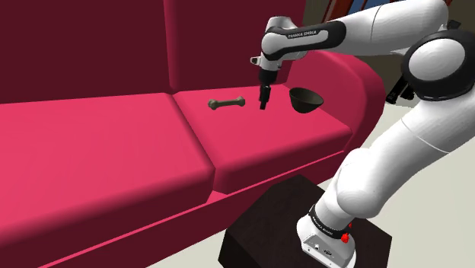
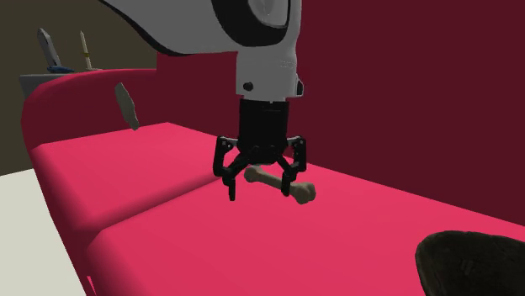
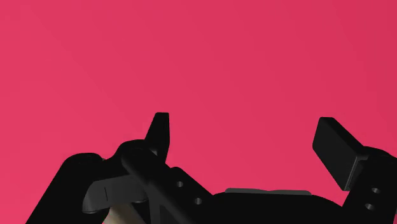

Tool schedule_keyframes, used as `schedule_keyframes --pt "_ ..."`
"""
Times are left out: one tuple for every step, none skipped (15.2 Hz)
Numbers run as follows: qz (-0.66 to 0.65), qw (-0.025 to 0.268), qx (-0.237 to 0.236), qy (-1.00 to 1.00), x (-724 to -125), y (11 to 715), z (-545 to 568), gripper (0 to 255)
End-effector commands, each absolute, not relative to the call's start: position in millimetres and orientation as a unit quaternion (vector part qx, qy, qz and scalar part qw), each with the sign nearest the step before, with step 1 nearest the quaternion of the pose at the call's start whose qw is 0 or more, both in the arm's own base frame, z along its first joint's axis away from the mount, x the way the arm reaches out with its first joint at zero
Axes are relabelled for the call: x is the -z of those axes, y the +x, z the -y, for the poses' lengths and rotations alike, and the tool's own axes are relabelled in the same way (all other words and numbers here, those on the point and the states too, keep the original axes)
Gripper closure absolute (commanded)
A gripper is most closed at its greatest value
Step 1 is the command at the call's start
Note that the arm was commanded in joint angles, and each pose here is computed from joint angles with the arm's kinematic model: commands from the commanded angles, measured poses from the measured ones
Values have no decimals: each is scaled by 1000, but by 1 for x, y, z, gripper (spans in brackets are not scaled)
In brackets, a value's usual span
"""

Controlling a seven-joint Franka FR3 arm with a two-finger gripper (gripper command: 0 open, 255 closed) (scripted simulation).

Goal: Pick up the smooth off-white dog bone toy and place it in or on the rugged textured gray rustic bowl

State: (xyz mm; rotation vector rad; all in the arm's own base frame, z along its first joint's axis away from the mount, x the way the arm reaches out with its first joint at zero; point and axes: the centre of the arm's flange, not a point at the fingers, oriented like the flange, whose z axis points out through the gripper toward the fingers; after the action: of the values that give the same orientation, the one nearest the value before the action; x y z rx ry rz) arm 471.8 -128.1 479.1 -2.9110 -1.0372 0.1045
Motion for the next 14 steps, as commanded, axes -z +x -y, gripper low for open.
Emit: schedule_keyframes --pt "380 20 -24 -924 -473 495 129 0" --pt "400 18 -20 -916 -470 506 129 0" --pt "421 15 -15 -907 -468 518 129 0" --pt "441 13 -10 -898 -466 529 128 0" --pt "460 11 -6 -888 -464 541 127 0" --pt "480 9 -1 -877 -463 552 125 0" --pt "499 7 4 -867 -461 563 123 0" --pt "518 5 9 -855 -460 575 120 0" --pt "537 2 13 -844 -458 586 117 0" --pt "555 0 18 -831 -457 597 113 0" --pt "573 -2 23 -819 -456 607 109 0" --pt "591 -4 27 -806 -455 618 104 0" --pt "601 -5 30 -799 -454 624 102 0" --pt "601 -5 30 -799 -449 624 102 0"
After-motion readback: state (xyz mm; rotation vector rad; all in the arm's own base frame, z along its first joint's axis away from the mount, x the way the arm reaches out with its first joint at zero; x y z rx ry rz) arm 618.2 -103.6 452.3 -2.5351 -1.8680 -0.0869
